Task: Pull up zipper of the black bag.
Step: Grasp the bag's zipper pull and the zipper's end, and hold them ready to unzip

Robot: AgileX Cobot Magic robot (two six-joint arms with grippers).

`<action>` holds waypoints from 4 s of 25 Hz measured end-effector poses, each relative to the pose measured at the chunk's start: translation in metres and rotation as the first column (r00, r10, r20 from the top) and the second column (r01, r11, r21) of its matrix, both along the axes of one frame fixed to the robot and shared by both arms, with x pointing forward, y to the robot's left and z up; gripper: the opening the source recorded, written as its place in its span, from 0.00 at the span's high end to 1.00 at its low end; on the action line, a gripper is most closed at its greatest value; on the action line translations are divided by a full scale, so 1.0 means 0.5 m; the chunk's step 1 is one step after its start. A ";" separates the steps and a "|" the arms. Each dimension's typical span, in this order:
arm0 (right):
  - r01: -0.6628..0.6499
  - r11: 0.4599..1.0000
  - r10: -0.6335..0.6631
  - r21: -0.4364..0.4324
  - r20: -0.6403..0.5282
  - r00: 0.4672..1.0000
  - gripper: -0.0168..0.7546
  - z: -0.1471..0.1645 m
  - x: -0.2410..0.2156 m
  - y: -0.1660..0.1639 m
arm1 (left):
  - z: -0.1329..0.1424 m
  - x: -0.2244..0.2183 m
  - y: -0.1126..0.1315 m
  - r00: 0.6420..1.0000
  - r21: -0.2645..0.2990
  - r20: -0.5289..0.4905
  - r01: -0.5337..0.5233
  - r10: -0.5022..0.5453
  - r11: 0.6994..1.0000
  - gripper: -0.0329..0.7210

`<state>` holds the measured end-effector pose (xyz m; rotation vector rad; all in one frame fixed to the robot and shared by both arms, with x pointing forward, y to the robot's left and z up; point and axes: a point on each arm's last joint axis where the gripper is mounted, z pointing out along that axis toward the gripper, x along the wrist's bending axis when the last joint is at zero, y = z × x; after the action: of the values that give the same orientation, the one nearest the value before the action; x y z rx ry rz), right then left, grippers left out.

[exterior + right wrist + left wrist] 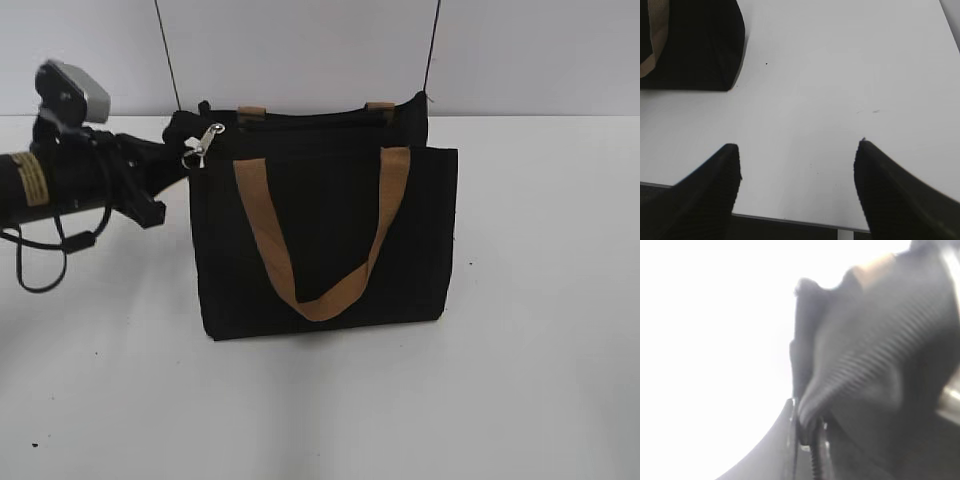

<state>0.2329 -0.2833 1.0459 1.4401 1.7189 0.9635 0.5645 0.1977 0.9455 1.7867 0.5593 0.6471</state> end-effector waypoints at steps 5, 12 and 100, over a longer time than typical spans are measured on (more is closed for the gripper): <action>0.000 1.000 0.000 0.000 0.000 1.000 0.27 0.000 0.000 0.000 | 0.110 -0.026 0.019 0.993 0.023 0.069 -0.095 0.094 0.995 0.91; 0.000 1.000 0.000 0.000 0.000 1.000 0.27 0.000 0.000 0.000 | 0.178 -0.057 0.027 0.990 -0.054 0.040 -0.136 0.138 0.989 0.91; -0.184 0.927 0.329 0.326 -0.476 0.815 0.99 0.034 0.641 0.575 | 0.218 -0.076 0.025 0.990 -0.136 0.012 -0.137 0.140 0.981 0.91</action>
<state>0.5534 0.0043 1.0631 1.7977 2.3054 1.0375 0.5264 0.2101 1.0545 1.6232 0.7017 0.7065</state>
